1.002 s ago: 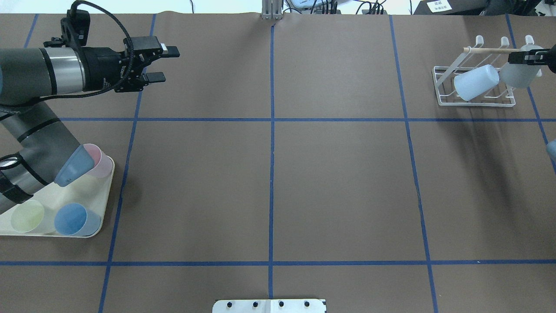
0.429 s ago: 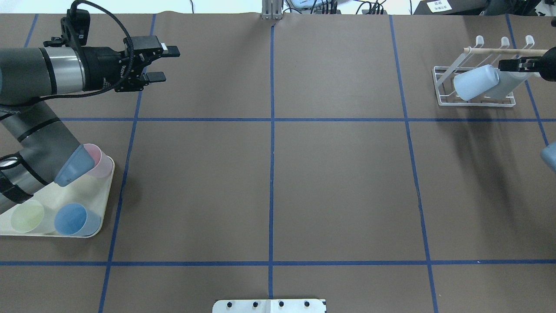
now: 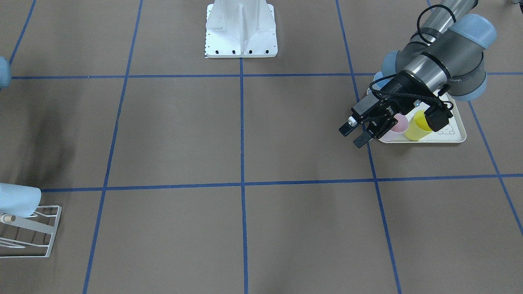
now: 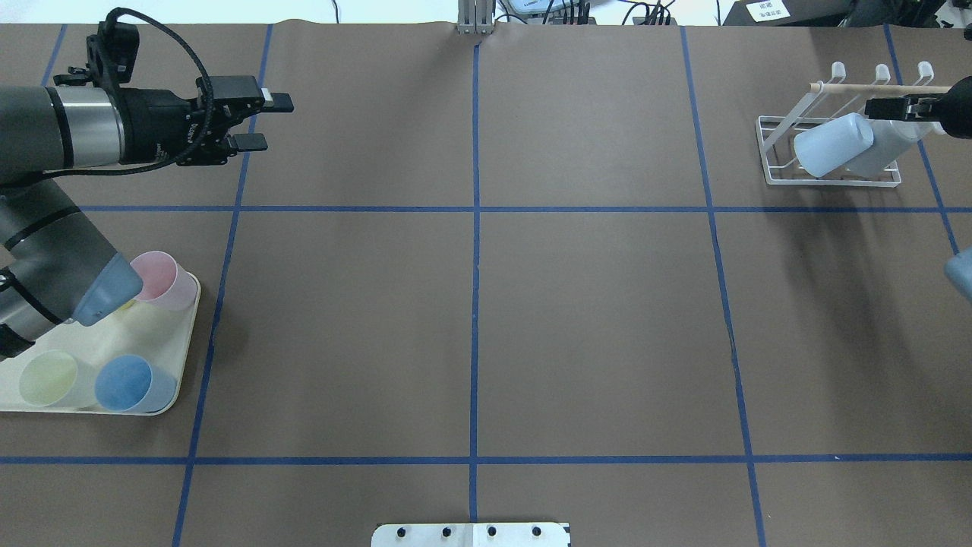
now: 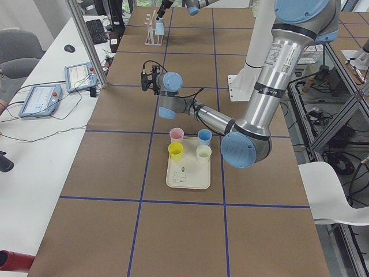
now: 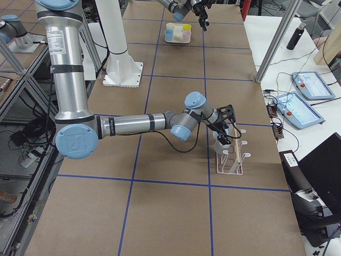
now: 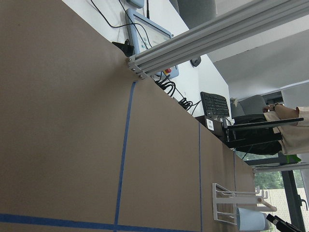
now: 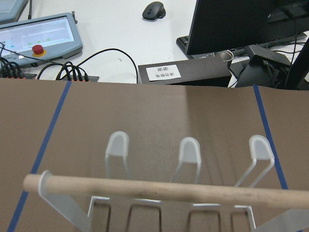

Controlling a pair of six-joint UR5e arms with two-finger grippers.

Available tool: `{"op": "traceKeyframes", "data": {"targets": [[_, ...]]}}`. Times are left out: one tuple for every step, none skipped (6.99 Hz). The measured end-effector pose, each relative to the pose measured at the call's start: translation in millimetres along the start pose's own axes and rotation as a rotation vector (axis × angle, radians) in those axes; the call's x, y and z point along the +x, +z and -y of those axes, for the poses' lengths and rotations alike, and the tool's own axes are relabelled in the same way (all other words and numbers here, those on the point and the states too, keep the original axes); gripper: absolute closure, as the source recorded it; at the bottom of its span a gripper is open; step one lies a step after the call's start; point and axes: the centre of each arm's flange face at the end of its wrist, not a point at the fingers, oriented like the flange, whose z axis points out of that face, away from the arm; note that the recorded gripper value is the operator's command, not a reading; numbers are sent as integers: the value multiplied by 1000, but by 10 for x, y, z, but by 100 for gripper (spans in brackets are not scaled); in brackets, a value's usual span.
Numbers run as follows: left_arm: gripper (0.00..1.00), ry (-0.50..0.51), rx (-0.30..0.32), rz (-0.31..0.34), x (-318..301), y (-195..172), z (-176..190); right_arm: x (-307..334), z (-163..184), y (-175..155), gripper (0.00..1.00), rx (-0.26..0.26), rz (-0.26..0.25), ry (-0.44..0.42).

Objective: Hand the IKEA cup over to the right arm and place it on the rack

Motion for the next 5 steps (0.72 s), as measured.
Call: {"op": "traceKeyframes", "data": {"targets": [[3,65,-10,46,-259,-278,154,-126,20,-106,1,6,32,35],[3,128,-8,94,-533,-593,302,-307,3,-199,1,3,71,96],[3,191,3,146,-785,-883,424,-503,-82,-290,1,-9,108,138],[5,260,-3,208,-988,-1053,483,-648,-204,-365,1,-25,134,154],[5,345,-29,282,-1198,-1146,495,-780,-325,-406,1,-44,155,166]]}}
